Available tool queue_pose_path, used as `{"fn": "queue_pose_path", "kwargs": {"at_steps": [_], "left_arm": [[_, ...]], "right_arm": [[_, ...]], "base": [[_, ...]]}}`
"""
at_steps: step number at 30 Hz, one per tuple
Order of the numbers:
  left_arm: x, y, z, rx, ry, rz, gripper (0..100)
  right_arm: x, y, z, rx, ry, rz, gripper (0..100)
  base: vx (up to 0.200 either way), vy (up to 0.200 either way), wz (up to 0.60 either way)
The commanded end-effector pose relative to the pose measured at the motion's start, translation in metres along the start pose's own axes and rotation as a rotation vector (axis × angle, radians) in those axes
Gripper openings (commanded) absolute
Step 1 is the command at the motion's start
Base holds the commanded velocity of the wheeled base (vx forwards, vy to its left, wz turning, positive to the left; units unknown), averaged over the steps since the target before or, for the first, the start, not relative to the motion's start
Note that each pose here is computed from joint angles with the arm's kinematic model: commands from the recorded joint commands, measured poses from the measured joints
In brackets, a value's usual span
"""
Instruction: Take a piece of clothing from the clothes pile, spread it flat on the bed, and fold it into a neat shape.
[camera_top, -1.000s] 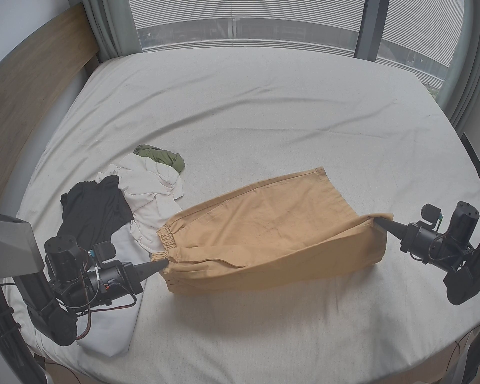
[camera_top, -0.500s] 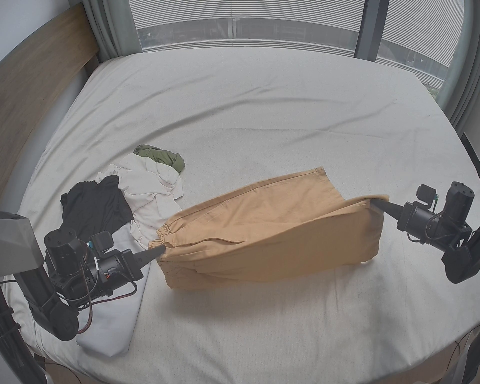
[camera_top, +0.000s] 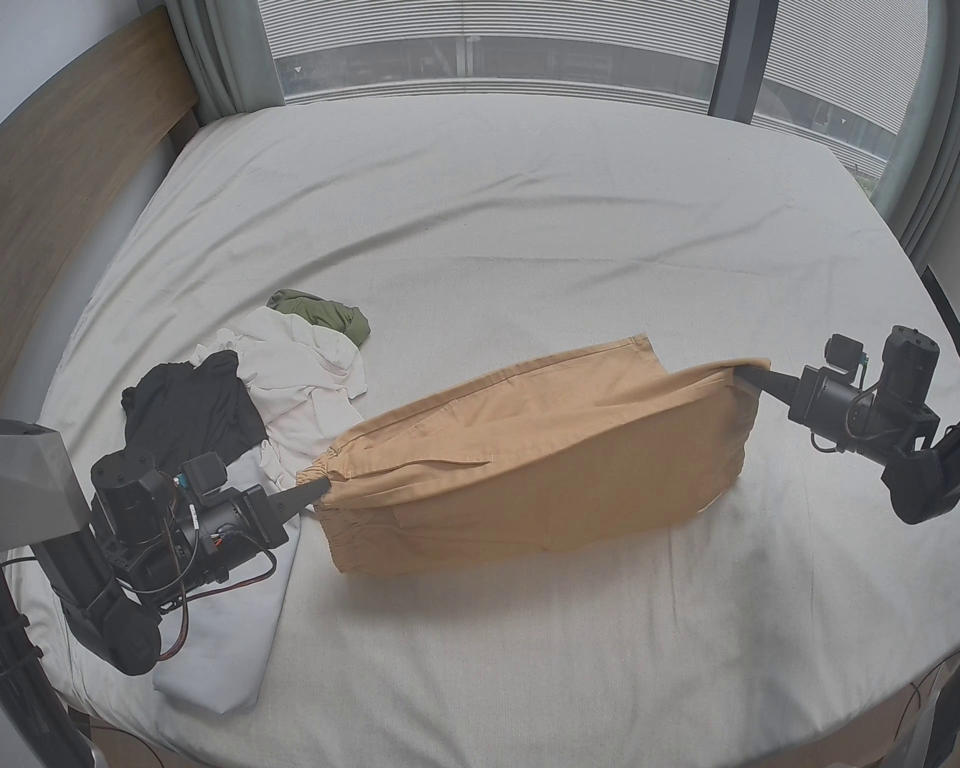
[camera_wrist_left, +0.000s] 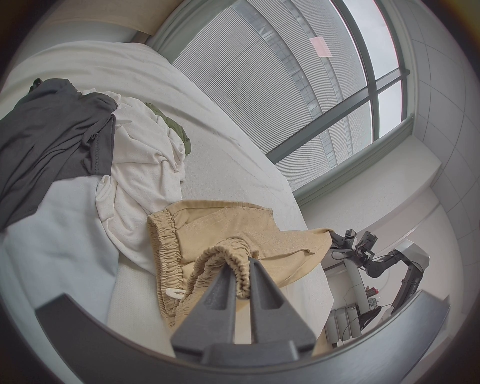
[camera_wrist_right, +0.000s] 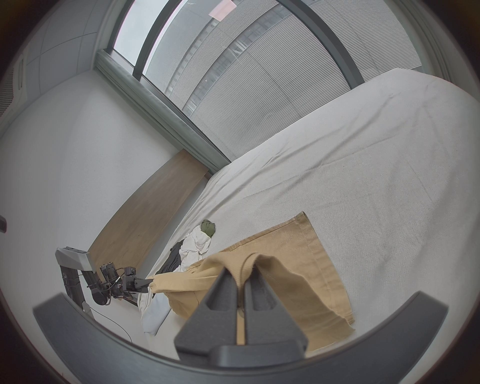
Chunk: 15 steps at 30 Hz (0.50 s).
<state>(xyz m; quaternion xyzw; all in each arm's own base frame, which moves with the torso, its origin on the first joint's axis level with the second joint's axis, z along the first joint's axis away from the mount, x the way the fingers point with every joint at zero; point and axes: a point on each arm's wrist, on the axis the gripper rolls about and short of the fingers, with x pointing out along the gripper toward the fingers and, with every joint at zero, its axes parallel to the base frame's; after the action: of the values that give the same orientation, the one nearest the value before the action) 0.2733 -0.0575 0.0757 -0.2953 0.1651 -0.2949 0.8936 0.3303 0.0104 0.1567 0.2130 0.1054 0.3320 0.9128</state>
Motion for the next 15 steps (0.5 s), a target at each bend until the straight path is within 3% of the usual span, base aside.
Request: {"fn": "queue_pose_path", "kwargs": {"at_steps": [1,15], "left_arm": [[0.003,0.002,0.001,-0.001,-0.016,0.015,0],[0.020,0.021,-0.003,-0.023,-0.046,0.101,0]], "right_arm": [[0.006,0.001,0.008,-0.010,-0.006,0.009,0],[0.034,-0.013,0.007,0.040,0.055,-0.007,0]], "base": [[0.000,0.000,0.00],[0.000,0.000,0.00]]}}
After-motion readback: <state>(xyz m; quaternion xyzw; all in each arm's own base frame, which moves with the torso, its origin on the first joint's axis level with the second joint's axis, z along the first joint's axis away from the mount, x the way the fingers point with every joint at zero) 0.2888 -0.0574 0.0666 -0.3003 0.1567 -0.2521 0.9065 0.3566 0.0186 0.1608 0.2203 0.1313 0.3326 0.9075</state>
